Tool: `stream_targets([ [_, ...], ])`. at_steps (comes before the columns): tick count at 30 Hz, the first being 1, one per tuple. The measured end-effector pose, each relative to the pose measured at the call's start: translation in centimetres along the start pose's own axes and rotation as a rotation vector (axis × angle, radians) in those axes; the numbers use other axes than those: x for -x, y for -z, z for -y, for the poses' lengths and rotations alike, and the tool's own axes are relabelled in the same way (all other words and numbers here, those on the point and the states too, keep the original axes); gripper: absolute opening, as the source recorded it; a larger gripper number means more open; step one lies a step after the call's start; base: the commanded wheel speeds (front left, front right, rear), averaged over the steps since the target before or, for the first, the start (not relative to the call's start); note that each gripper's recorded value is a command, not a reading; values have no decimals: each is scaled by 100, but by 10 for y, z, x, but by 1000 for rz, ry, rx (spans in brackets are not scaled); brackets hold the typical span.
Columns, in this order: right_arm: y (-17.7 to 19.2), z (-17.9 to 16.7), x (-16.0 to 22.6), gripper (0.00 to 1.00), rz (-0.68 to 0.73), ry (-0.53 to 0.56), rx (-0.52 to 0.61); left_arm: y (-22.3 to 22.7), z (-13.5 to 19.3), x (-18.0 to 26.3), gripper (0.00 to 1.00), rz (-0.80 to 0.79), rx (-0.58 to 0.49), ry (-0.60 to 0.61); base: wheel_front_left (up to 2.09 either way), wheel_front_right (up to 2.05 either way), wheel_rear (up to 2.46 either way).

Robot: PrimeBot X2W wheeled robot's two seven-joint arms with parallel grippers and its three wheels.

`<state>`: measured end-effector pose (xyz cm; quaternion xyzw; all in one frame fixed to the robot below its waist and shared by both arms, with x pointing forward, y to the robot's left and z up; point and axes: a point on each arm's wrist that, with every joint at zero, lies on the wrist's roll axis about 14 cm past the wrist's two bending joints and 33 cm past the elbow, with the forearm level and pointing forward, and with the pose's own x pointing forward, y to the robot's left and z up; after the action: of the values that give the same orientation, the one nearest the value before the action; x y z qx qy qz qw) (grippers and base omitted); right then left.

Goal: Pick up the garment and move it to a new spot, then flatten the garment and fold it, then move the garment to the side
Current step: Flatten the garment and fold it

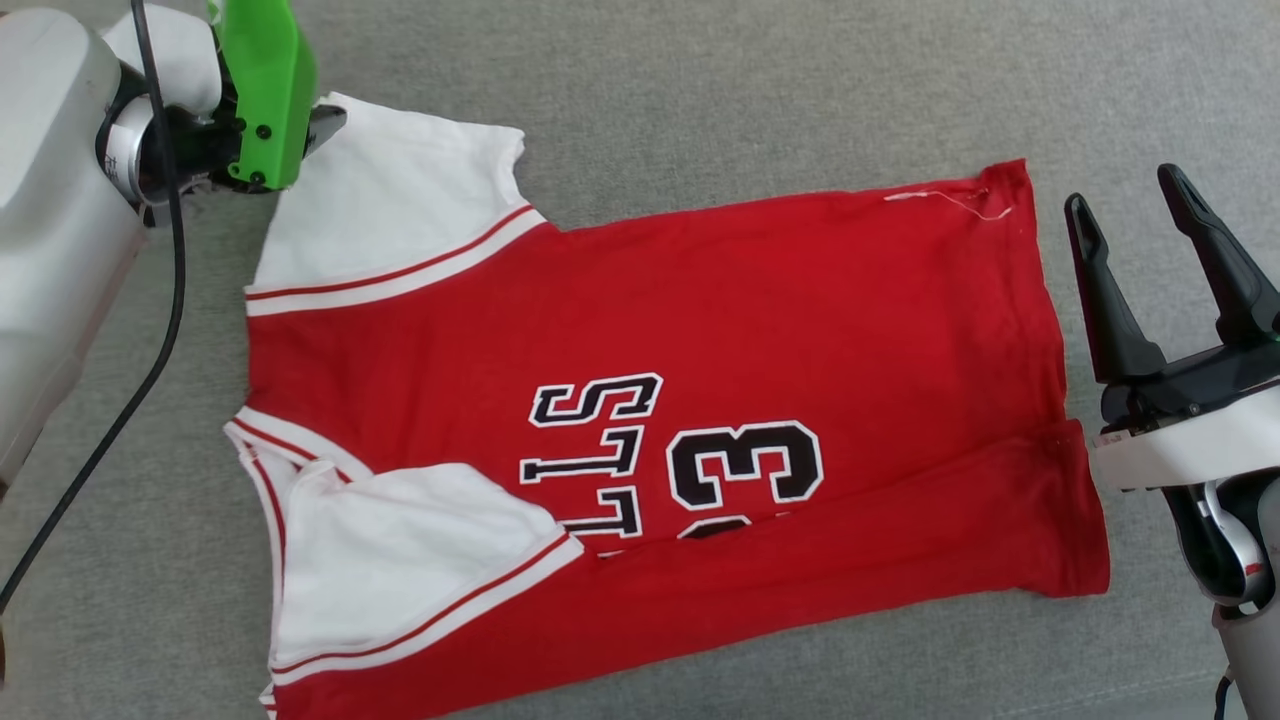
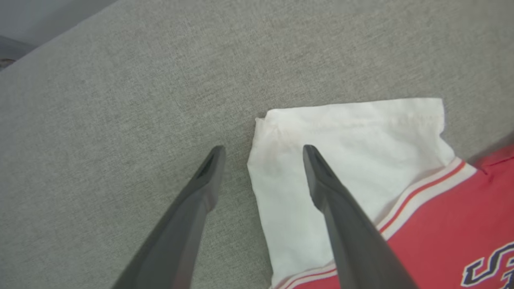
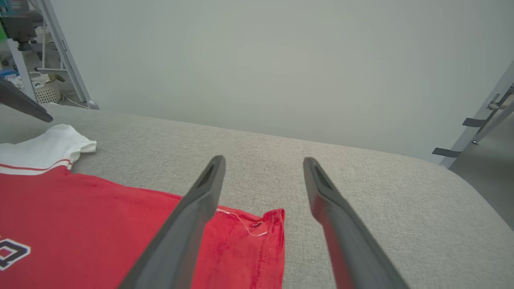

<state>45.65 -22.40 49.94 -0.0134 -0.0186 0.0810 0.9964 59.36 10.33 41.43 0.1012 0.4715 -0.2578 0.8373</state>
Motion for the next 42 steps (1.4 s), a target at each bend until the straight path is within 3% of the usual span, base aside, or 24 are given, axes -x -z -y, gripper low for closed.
stream_targets([
  [7,19,10,2,100,-47,26,2,22,8,-36,100,-97,30,44,0,0,0],
  [8,21,11,2,100,-51,31,-1,23,9,-37,86,-101,32,50,0,0,0],
  [9,22,12,2,100,-55,34,-3,24,9,-37,13,-105,32,50,0,0,0],
  [10,22,13,2,100,-55,37,-5,24,9,-37,0,-105,33,52,0,0,0],
  [16,5,25,-1,100,-16,51,18,21,12,-26,0,-39,8,46,0,0,0],
  [22,-21,41,-18,100,-57,25,80,-1,23,5,0,127,-64,52,0,0,0],
  [28,-15,36,-37,100,-291,-71,69,4,27,35,0,223,-113,48,0,0,0],
  [36,32,29,-35,100,-723,-143,22,11,35,64,0,304,-159,51,0,0,0],
  [42,61,25,-44,100,-857,-150,-5,14,39,67,0,325,-179,64,0,0,0],
])
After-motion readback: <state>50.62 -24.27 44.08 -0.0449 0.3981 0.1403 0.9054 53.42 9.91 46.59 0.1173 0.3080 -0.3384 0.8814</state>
